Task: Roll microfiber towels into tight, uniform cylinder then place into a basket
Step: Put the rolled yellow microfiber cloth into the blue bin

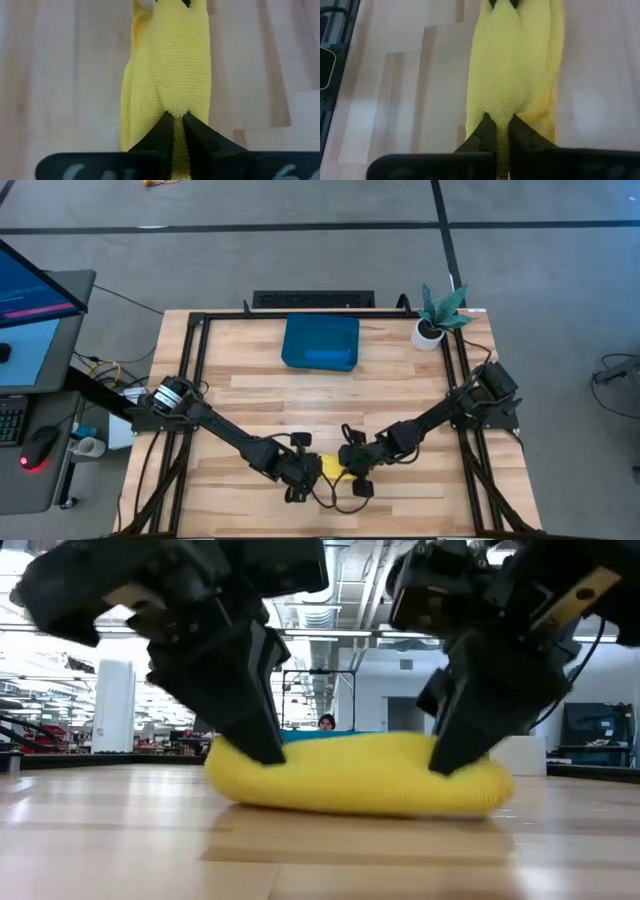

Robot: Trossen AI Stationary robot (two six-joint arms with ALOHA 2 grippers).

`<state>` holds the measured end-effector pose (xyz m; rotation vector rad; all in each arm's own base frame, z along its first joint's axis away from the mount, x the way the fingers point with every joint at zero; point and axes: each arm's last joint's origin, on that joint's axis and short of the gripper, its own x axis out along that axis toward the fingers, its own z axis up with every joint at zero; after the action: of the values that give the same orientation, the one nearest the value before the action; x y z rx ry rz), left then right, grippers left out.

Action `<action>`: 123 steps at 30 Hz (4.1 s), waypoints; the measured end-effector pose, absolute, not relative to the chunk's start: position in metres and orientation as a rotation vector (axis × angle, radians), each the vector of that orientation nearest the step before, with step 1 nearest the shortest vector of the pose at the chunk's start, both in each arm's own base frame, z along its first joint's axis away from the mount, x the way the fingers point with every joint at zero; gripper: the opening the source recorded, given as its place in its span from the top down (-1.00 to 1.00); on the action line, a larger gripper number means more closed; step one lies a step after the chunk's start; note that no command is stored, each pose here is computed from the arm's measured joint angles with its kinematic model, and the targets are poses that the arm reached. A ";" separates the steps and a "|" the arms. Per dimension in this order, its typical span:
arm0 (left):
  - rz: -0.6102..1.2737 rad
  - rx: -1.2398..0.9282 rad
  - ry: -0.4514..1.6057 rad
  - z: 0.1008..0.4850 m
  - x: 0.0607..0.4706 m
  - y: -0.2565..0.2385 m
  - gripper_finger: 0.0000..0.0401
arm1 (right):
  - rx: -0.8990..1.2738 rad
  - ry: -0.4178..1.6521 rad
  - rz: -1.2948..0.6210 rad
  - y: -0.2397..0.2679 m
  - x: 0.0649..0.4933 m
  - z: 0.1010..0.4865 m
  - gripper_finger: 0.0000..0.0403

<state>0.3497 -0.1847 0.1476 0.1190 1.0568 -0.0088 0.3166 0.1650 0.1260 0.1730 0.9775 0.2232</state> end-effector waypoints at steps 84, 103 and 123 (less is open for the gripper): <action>0.226 0.329 1.018 0.180 0.333 0.231 0.96 | -0.242 1.073 -0.027 -0.237 0.347 0.165 0.85; 0.330 0.332 1.037 0.192 0.343 0.227 0.28 | -0.218 1.123 -0.017 -0.235 0.342 0.161 0.78; 0.360 0.263 0.970 0.294 0.306 0.186 0.36 | -0.356 1.259 -0.099 -0.216 0.351 0.162 0.00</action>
<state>0.3062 0.1861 0.2936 0.2629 0.9700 0.3602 0.3506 -0.2157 0.1624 -0.3560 1.2594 -0.0987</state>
